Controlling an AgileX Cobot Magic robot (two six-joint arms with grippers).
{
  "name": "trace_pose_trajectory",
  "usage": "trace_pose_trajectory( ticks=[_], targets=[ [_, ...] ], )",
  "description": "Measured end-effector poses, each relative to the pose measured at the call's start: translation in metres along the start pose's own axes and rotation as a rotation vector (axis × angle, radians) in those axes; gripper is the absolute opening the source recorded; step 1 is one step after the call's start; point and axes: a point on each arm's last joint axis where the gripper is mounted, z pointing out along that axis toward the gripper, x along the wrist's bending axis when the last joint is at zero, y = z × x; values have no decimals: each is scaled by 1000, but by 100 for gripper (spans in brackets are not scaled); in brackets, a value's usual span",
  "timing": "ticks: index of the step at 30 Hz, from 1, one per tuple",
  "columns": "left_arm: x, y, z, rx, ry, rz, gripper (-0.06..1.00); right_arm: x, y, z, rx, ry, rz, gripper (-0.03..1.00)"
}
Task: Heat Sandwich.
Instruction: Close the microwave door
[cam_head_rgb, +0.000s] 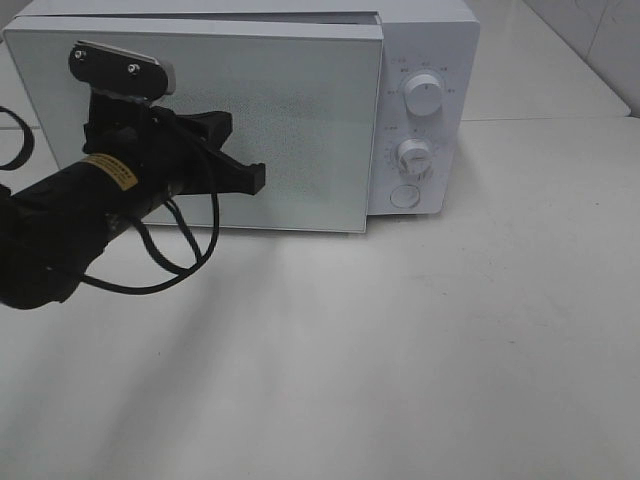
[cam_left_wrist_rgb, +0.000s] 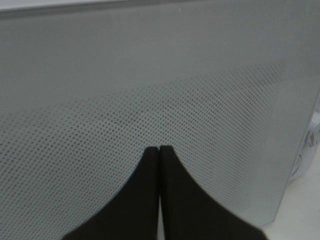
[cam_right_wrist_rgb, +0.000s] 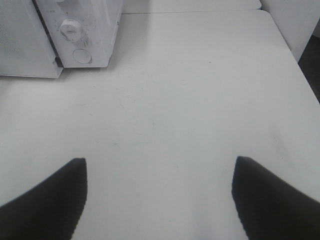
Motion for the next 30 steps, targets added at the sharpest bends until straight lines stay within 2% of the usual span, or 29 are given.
trace_pose_trajectory(
  ticks=[7, 12, 23, 30],
  targets=[
    [-10, 6, 20, -13, -1, -15, 0, 0, 0, 0, 0, 0, 0, 77],
    [-10, 8, 34, -12, 31, -18, 0, 0, 0, 0, 0, 0, 0, 77],
    [-27, 10, 57, 15, -9, 10, 0, 0, 0, 0, 0, 0, 0, 77],
    [-30, 13, 67, 25, 19, 19, 0, 0, 0, 0, 0, 0, 0, 77]
  ],
)
